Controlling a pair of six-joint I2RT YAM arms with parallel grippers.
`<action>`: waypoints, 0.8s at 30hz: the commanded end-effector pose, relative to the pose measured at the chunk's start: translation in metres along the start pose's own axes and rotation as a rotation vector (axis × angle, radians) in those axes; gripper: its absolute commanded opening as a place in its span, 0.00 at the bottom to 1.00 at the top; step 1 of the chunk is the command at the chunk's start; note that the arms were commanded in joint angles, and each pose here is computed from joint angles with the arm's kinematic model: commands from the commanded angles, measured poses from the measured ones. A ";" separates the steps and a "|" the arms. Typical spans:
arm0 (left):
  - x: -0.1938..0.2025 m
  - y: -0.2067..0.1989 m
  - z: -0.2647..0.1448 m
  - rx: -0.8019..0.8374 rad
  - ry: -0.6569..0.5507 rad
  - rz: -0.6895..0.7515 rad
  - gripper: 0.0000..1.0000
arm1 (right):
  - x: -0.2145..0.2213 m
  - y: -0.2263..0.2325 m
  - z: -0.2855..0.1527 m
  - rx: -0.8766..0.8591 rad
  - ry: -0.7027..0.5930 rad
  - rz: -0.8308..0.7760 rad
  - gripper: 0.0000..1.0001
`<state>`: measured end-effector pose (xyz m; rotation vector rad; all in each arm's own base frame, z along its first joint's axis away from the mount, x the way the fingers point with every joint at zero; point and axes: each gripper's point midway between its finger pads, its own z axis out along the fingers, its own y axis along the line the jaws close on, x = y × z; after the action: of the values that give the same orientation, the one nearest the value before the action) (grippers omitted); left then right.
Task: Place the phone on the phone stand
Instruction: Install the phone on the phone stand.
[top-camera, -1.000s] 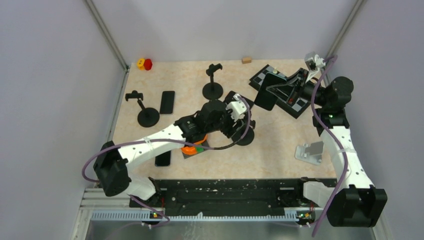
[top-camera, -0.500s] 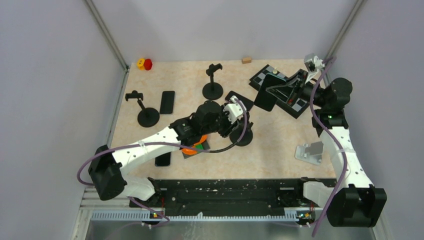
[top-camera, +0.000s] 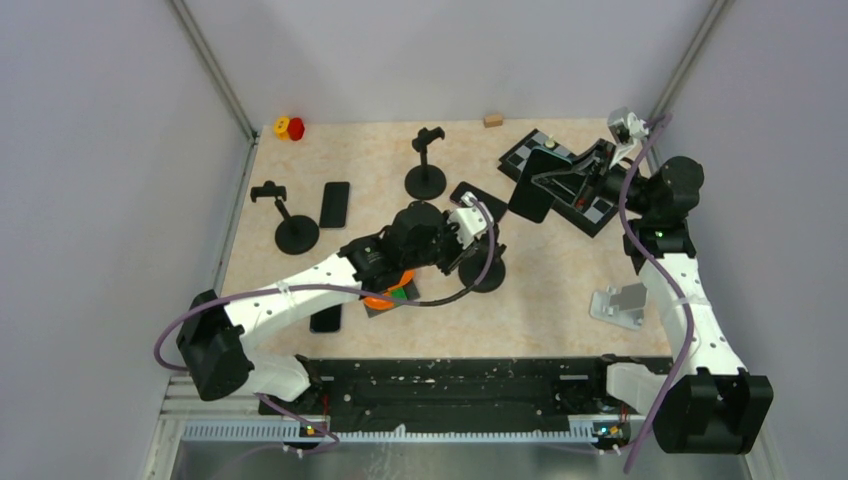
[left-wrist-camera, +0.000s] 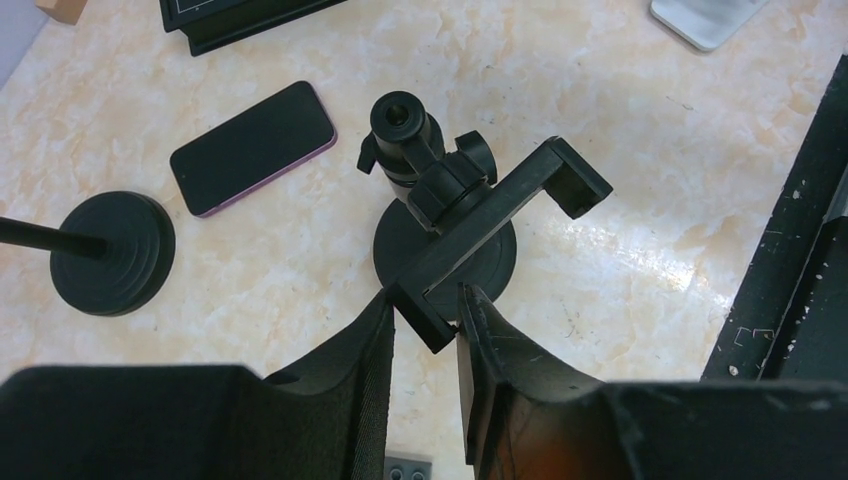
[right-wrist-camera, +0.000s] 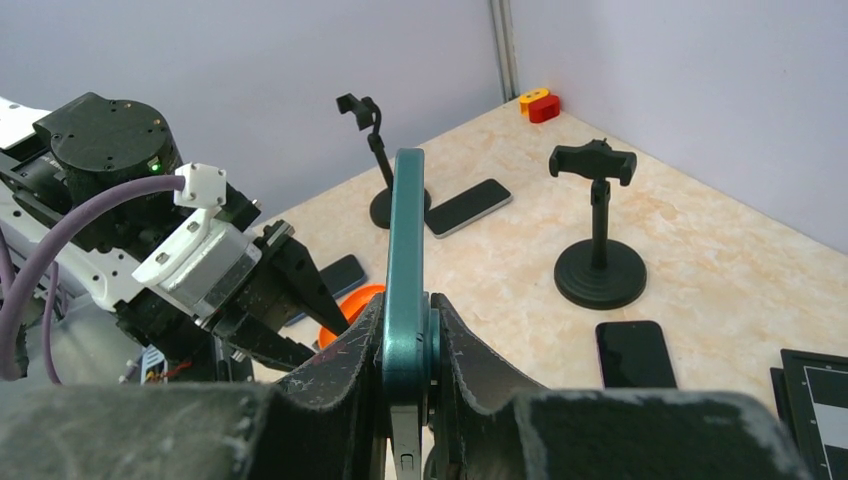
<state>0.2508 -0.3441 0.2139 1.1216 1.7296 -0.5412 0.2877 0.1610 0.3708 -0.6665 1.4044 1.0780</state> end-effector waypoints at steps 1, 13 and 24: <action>-0.022 0.003 -0.005 -0.012 -0.076 -0.011 0.31 | -0.019 0.004 -0.001 -0.005 -0.048 -0.092 0.00; -0.025 0.011 -0.006 -0.057 -0.073 -0.049 0.15 | -0.018 0.003 0.000 -0.012 -0.045 -0.088 0.00; -0.036 0.028 -0.005 -0.116 -0.070 -0.090 0.00 | -0.015 0.007 0.003 -0.059 -0.035 -0.096 0.00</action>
<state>0.2581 -0.3378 0.2134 1.0321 1.8018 -0.5175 0.2892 0.1623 0.3723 -0.6803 1.3886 1.0907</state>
